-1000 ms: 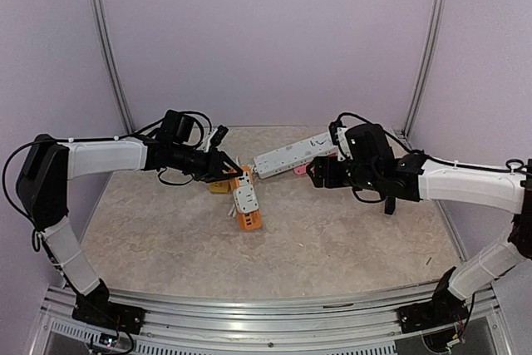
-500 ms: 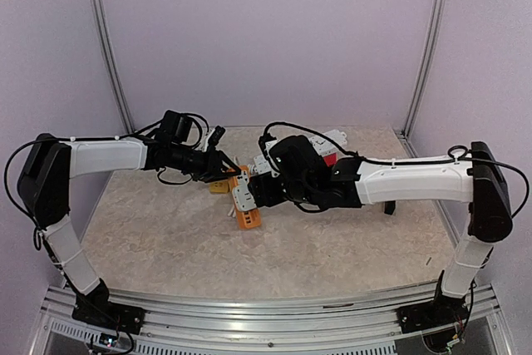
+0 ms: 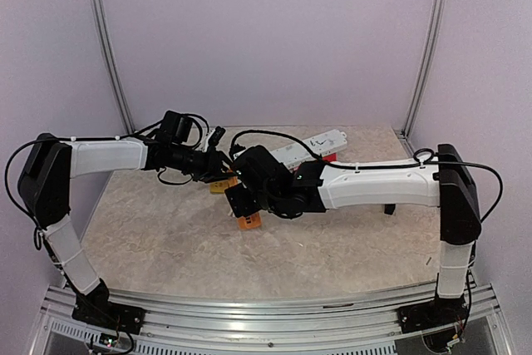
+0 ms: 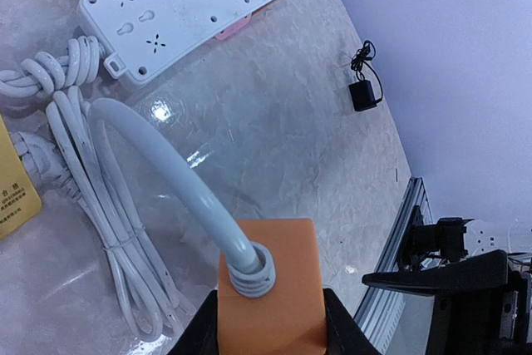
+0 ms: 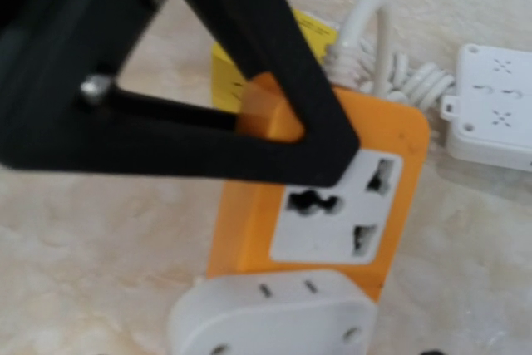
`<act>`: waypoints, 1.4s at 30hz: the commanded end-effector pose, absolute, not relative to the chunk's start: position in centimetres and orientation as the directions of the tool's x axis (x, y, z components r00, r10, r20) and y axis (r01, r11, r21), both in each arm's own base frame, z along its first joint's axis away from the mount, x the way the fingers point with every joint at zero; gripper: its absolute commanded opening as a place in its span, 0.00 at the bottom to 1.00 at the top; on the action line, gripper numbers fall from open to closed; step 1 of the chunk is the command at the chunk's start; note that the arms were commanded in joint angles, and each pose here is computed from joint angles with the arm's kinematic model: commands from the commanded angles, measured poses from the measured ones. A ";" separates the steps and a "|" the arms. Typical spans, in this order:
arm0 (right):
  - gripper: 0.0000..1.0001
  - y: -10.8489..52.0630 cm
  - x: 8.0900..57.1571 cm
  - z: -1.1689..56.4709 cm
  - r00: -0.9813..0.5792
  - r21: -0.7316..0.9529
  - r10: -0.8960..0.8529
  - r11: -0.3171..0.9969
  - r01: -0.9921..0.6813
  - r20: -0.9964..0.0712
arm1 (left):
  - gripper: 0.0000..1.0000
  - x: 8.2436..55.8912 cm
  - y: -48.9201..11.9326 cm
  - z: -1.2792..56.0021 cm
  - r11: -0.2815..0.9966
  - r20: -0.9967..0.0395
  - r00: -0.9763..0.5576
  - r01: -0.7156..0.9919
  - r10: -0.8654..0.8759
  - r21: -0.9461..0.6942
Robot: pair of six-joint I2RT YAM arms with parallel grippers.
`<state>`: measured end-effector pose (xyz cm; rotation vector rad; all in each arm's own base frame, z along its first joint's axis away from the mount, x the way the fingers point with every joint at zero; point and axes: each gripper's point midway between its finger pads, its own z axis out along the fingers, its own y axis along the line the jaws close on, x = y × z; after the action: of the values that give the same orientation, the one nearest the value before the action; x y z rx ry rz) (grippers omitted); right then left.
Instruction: Pull the plug off the socket
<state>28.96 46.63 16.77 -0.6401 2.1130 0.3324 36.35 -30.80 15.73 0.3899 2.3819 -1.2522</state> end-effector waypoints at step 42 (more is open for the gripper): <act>0.79 43.5 29.3 19.1 -0.467 -0.182 -0.387 0.887 -0.424 -0.795 | 0.16 36.8 -30.6 16.4 0.543 -0.499 -0.866 0.436 0.037 -0.717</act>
<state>29.55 44.67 17.60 -0.6184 2.1173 0.0484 36.47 -30.74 15.78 0.3882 2.3778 -1.2504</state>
